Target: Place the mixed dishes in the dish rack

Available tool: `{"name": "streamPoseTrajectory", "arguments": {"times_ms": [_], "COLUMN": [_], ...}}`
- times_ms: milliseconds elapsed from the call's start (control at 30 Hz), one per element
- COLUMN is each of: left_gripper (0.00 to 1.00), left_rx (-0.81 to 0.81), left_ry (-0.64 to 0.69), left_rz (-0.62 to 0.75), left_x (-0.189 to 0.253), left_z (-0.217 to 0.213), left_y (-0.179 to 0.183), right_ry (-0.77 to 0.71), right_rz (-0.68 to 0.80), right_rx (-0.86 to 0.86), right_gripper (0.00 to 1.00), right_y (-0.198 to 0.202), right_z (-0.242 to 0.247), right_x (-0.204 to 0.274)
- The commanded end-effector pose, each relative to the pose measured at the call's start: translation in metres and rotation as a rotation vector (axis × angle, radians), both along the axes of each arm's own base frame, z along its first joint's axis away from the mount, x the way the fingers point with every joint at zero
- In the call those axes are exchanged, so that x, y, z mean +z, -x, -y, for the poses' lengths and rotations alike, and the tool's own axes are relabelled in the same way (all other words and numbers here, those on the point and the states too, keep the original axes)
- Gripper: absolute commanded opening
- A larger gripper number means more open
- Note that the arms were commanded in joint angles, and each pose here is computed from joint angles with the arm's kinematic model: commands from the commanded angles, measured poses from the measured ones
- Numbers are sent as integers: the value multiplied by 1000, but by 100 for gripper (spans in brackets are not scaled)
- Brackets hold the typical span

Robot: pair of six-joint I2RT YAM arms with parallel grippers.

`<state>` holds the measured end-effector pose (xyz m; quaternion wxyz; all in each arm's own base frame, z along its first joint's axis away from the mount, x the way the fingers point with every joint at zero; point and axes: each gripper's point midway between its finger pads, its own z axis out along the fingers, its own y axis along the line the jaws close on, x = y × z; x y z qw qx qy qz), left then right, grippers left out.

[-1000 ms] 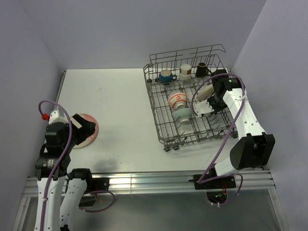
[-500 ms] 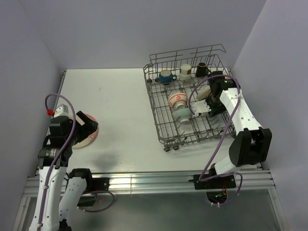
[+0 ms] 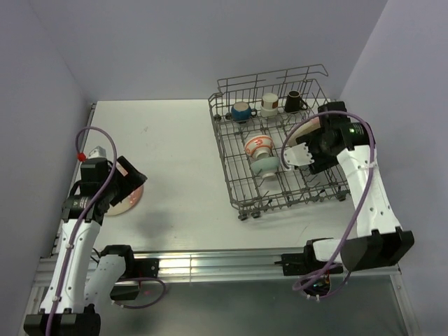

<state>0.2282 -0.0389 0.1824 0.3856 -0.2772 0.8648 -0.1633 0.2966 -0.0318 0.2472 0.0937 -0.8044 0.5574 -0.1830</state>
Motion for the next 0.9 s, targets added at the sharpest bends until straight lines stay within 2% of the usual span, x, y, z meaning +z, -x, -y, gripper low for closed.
{"name": "streamPoseTrajectory", "arguments": {"times_ms": [0, 133, 233, 267, 300, 367, 400, 500, 633, 867], "left_gripper": [88, 84, 65, 63, 62, 61, 61, 61, 61, 57], "left_rx": [25, 84, 120, 120, 107, 104, 91, 94, 76, -17], "left_ry": [36, 30, -25, -37, -66, -109, -140, -224, -314, -477], "left_rz": [18, -128, -235, -244, -297, -333, -389, -471, -548, -647], "left_x": [11, -22, -46, -47, -60, -65, -78, -94, -110, -141], "left_z": [2, -5, -15, -17, -19, -26, -29, -39, -42, -30], "left_y": [-14, -21, -29, -35, -39, -47, -49, -54, -60, -71], "right_ry": [-102, -296, -547, -637, -756, -891, -1005, -1178, -1296, -1353], "right_rz": [65, 145, 180, 155, 145, 71, 14, -127, -296, -482], "right_rx": [92, 128, 120, 130, 64, 78, 47, 39, 19, 64], "right_gripper": [74, 76, 77, 77, 77, 76, 76, 75, 73, 71], "right_y": [17, 15, 14, 18, 16, 28, 33, 49, 61, 79], "right_z": [-27, -76, -136, -158, -176, -216, -237, -282, -317, -356], "right_x": [27, 38, 47, 49, 52, 56, 60, 65, 62, 53]}}
